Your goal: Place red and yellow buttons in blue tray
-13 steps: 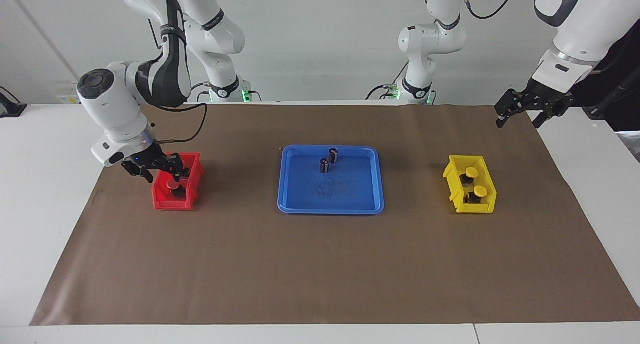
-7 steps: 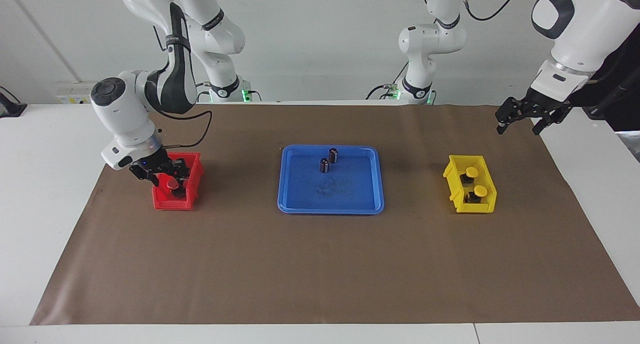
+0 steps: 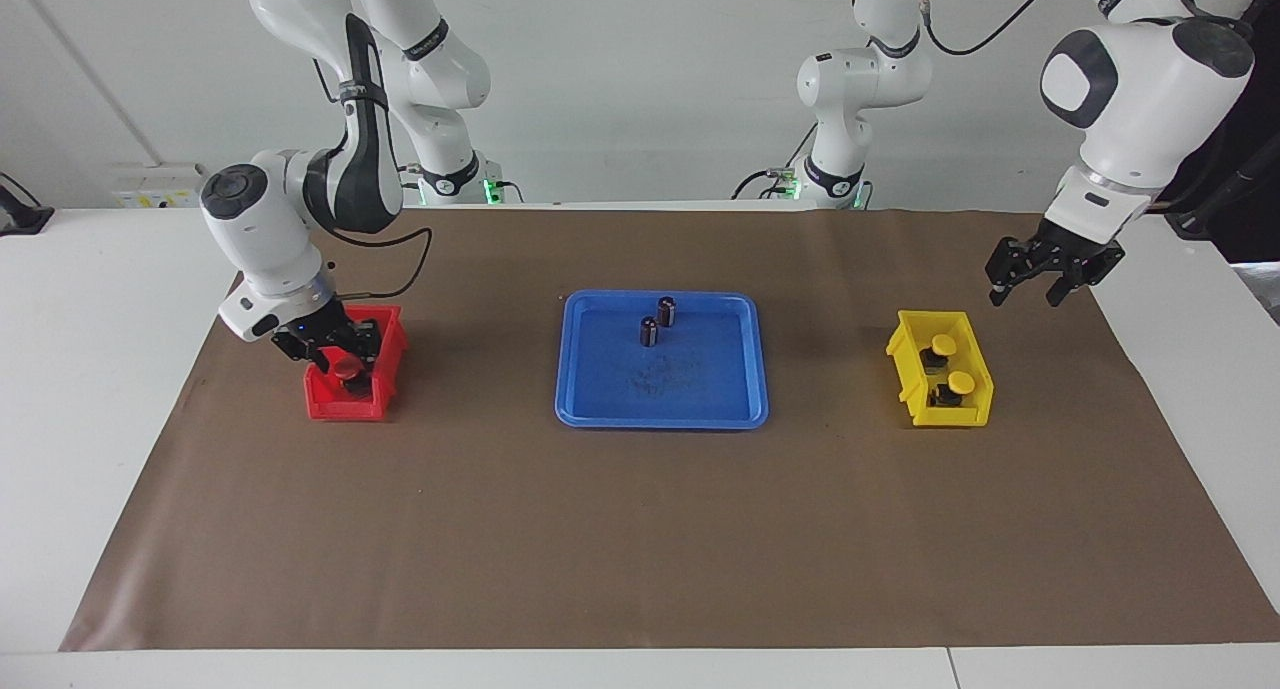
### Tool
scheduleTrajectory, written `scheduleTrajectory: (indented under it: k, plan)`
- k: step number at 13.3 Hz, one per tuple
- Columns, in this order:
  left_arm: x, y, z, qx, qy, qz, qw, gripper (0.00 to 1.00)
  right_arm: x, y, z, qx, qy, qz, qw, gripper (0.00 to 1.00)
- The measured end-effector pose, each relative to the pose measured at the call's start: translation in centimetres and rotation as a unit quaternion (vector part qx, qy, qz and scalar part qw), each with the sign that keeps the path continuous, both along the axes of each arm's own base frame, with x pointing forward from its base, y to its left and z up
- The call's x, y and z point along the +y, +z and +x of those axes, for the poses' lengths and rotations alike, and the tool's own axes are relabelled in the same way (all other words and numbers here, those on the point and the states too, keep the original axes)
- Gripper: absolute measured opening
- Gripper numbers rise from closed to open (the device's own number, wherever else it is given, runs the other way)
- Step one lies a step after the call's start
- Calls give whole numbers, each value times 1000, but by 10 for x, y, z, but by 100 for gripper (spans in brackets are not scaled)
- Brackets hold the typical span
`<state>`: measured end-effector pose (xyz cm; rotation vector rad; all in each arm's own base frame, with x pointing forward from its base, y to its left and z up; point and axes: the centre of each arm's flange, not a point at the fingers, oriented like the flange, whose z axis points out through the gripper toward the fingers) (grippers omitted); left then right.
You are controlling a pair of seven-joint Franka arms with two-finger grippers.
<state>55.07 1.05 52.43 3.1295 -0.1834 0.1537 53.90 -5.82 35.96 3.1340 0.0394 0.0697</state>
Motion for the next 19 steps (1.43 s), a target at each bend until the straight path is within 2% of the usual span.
scheduleTrajectory:
  k: [5, 8, 12, 15, 17, 19]
  plan:
    - [0, -48, 16, -7, 0, 1, 1000, 79, -5, -4, -3, 0, -4, 0, 1000, 67]
    - [0, -59, 22, -7, 1, 1, 1000, 79, -5, -6, -5, 2, -4, 0, 1000, 64]
    - [0, -59, 23, -12, 2, 1, 1000, 79, -5, -6, -8, 2, -4, -1, 1000, 41]
    - [-2, -64, 25, -9, 15, -1, 1000, 79, -4, -5, -8, 2, -3, -1, 1000, 41]
    - [-3, -68, 26, -7, 20, -1, 1000, 79, -3, 9, -2, 13, 0, -1, 1000, 41]
    - [-3, -73, 28, -5, 22, -1, 1000, 79, -2, 48, 14, 31, 4, -1, 1000, 41]
